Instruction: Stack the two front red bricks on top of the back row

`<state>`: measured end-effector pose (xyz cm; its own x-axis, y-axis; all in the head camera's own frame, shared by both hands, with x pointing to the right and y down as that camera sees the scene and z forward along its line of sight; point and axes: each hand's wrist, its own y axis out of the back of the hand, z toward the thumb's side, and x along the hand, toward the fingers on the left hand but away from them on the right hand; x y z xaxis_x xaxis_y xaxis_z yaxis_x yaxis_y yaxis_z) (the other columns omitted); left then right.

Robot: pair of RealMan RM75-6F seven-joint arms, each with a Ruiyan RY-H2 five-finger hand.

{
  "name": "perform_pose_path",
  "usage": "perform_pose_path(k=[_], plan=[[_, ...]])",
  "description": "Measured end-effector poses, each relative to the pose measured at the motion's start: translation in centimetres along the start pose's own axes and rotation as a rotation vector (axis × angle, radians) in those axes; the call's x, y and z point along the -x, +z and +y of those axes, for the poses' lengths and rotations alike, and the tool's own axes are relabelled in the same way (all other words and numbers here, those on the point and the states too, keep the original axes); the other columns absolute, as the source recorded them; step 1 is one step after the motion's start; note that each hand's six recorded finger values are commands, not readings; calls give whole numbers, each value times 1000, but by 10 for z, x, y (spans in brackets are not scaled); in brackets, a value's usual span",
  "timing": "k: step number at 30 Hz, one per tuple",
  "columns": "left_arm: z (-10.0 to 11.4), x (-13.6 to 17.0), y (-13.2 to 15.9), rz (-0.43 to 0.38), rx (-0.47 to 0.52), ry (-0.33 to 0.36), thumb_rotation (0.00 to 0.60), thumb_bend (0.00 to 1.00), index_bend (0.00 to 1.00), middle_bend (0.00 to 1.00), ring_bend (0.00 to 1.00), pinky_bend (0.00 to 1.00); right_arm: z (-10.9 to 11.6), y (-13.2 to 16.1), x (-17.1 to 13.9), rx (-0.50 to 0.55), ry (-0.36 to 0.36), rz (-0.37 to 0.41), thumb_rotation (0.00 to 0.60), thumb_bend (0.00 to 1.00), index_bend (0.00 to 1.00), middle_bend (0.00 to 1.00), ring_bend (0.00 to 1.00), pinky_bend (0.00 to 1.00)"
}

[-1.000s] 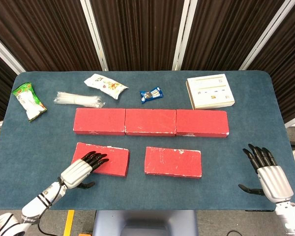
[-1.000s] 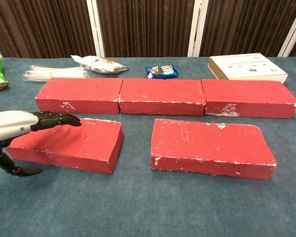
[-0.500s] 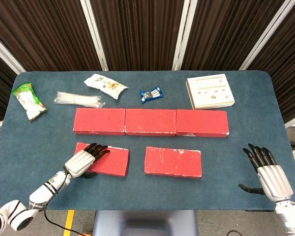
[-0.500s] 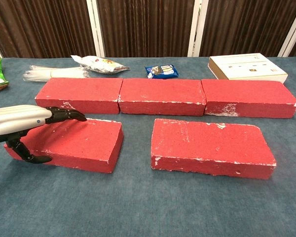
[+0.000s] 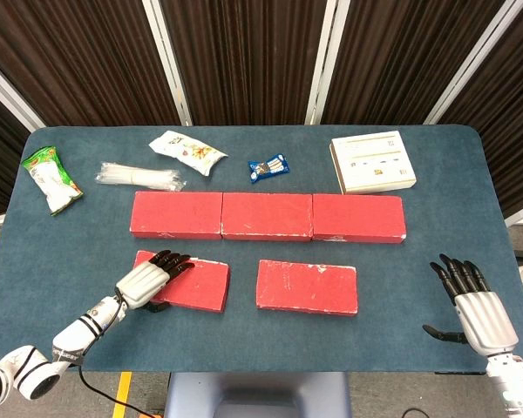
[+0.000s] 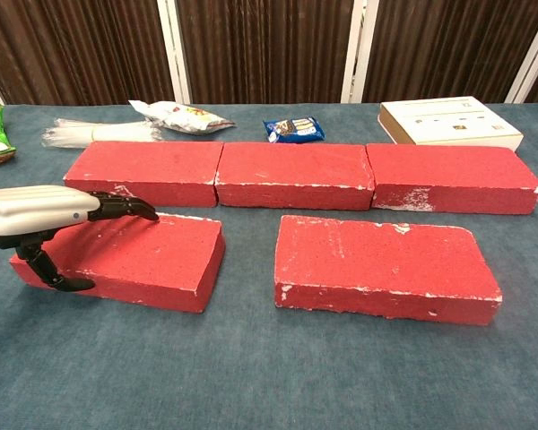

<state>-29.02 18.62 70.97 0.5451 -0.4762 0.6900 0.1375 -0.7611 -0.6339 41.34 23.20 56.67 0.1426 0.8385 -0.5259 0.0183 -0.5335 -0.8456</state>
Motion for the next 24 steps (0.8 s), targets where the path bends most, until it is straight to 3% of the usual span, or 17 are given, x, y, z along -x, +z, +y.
perform_pose_path(k=[8, 11, 15, 19, 24], plan=[[0, -7, -6, 27, -2, -56, 600, 307, 0, 0, 0, 2, -1, 0, 1, -4, 6, 0, 562, 28, 0, 0, 0, 0], [3, -9, -6, 33, -2, -57, 600, 304, 0, 16, 3, 55, -1, 0, 1, -5, 7, 1, 562, 29, 0, 0, 0, 0], [5, -10, -5, 31, 3, -48, 600, 298, 0, 280, 202, 268, -1, 0, 1, -5, 7, 2, 563, 32, 0, 0, 0, 0], [6, -9, -5, 26, -3, -35, 600, 309, 10, 571, 489, 566, -2, 1, 0, -5, 9, 2, 564, 32, 0, 0, 0, 0], [8, -8, -3, 17, -3, -7, 600, 321, 63, 702, 636, 709, -1, 1, 0, -4, 9, 5, 562, 32, 0, 0, 0, 0]])
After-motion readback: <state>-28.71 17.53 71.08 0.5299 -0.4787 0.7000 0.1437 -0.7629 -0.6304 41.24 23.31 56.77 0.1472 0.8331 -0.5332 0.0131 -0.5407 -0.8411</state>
